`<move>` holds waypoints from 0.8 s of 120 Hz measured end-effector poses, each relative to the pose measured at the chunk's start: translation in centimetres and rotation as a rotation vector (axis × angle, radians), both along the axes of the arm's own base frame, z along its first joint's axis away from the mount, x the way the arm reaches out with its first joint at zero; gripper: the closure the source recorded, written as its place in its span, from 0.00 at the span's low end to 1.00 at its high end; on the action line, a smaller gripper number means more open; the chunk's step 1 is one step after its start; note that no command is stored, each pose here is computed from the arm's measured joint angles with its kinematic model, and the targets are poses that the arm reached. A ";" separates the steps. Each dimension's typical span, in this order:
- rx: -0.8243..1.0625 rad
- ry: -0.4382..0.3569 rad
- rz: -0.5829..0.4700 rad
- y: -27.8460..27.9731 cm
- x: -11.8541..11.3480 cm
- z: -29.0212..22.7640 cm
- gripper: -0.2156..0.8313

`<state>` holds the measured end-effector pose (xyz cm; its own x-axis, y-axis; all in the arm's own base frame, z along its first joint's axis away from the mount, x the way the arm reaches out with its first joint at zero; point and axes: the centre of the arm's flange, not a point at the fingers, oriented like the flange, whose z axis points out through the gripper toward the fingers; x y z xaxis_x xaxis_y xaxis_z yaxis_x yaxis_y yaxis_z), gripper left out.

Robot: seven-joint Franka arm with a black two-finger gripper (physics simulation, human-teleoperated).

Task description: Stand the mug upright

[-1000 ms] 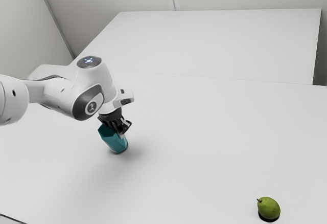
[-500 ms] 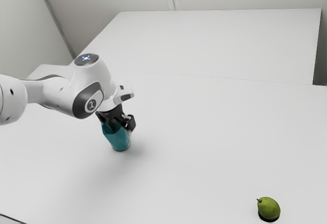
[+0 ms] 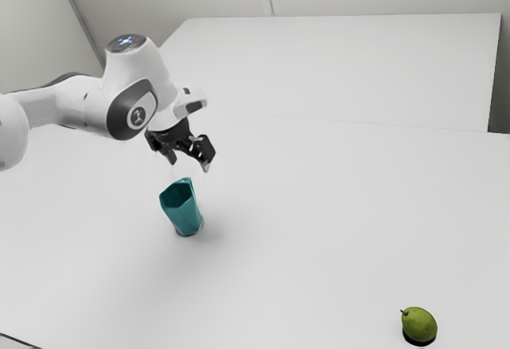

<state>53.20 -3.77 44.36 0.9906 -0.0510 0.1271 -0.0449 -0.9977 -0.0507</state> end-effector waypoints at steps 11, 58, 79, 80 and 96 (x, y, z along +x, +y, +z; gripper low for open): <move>-0.005 0.039 0.005 -0.4 0.9 1.5 0.23; -0.006 0.156 0.016 -1.0 3.3 8.6 0.22; 0.000 0.164 0.011 -1.3 3.2 11.4 0.22; 0.000 0.163 0.010 -1.4 3.2 11.5 0.22; 0.005 0.161 0.004 -1.7 3.0 13.5 0.22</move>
